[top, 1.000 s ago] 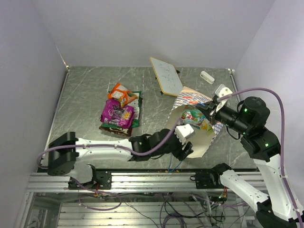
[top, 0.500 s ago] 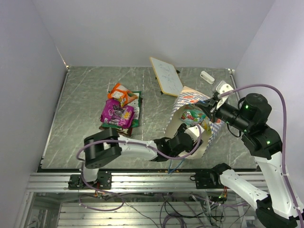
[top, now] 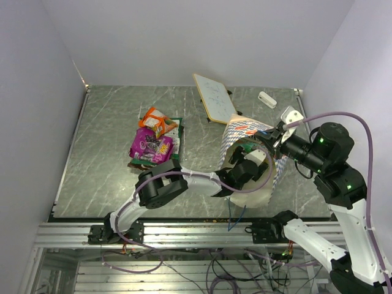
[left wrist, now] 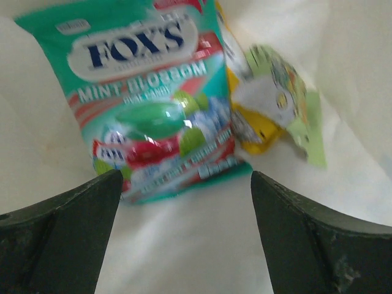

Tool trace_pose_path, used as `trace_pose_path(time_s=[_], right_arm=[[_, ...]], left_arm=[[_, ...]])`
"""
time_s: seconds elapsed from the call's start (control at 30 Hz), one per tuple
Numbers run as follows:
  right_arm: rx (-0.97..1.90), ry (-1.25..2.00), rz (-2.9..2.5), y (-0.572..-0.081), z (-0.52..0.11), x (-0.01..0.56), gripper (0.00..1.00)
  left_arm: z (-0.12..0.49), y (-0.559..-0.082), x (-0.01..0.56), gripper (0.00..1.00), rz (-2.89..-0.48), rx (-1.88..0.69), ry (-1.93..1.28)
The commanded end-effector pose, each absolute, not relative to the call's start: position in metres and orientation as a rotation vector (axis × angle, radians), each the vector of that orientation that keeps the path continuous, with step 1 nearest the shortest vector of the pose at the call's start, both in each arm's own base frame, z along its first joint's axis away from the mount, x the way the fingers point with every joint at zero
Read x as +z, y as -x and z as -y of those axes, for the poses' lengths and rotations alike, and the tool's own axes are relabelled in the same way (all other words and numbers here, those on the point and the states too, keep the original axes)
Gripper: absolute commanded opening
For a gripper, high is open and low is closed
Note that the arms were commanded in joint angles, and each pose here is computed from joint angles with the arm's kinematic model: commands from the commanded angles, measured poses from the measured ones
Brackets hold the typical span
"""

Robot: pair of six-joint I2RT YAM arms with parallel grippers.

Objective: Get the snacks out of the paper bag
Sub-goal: Take out the snack from the paper bag.

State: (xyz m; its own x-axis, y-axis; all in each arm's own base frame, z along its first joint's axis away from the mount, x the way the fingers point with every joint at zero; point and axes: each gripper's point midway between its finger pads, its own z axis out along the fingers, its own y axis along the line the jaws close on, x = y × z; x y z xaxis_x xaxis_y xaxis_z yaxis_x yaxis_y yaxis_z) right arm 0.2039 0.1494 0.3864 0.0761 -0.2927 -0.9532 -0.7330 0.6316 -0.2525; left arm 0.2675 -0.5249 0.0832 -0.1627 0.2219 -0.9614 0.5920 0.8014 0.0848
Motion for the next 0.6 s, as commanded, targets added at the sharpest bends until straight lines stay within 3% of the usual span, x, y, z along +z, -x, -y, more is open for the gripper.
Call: trace_pose_path(time_s=[0.0,0.23,0.5,0.57], right_arm=[[0.424,0.888,-1.464,-0.198,-0.15,0.405,0.0],[0.433,0.899,-1.47,-0.197,-0.152,0.404,0.0],[0.43,0.891,-1.464,-0.197,-0.151,0.406,0.0],[0.424,0.889,-1.462,-0.198,-0.15,0.406,0.0]], left_arm=[[0.528,-0.303,0.101,0.98,-1.707,-0.29,-0.492],[0.526,-0.338,0.093,0.99,-1.744,-0.277,-0.42],[0.536,-0.344,0.052,0.99,-1.845,-0.3,-0.498],[0.535,-0.343,0.048,0.94,-1.864,-0.32,-0.516]])
